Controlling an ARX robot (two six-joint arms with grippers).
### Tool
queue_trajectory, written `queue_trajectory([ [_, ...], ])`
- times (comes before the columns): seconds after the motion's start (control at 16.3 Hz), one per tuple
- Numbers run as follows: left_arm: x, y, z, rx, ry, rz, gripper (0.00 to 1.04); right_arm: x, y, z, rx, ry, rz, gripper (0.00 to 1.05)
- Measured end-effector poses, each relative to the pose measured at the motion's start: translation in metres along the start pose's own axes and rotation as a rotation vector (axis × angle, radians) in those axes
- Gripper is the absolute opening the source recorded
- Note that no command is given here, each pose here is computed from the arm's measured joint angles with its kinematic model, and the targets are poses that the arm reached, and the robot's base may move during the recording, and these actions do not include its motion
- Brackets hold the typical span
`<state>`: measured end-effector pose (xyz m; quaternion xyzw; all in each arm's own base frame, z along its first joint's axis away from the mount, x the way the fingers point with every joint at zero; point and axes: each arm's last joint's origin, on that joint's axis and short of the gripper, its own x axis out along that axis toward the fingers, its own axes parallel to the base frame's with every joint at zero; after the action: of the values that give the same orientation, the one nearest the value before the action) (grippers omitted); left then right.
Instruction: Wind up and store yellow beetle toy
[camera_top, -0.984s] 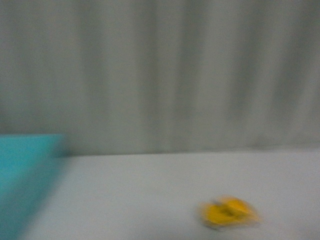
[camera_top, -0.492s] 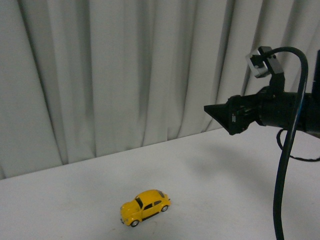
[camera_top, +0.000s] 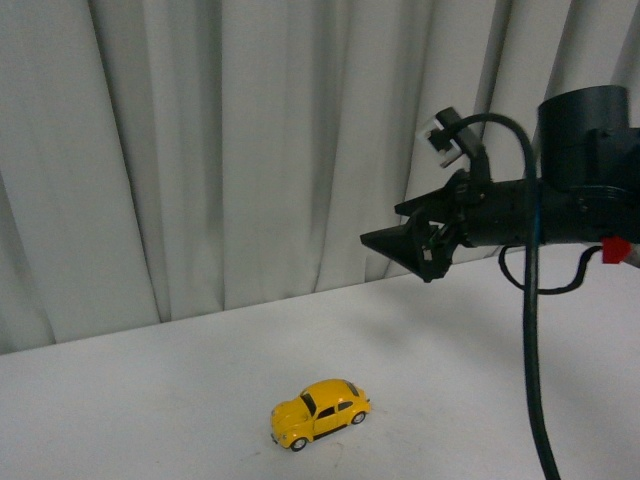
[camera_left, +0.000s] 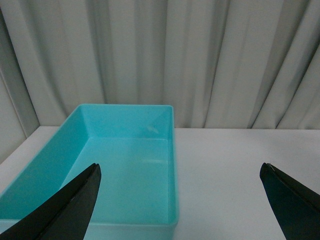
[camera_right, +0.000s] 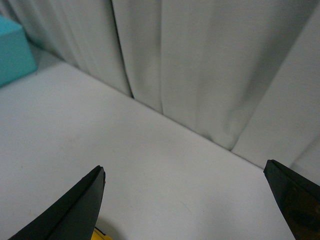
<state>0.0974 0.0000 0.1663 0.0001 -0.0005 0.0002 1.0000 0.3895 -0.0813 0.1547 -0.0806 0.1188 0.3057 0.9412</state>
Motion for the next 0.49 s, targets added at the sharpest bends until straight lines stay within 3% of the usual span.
queue_trajectory([
  [0.31, 0.0, 0.0, 0.0, 0.0, 0.0, 0.0, 0.98, 0.019, -0.006, 0.0, -0.053, 0.051, 0.093, 0.98],
  [0.43, 0.0, 0.0, 0.0, 0.0, 0.0, 0.0, 0.98, 0.031, -0.007, 0.001, -0.122, 0.095, 0.201, 0.98],
  [0.49, 0.0, 0.0, 0.0, 0.0, 0.0, 0.0, 0.98, 0.049, -0.005, 0.001, -0.216, 0.165, 0.358, 0.98],
])
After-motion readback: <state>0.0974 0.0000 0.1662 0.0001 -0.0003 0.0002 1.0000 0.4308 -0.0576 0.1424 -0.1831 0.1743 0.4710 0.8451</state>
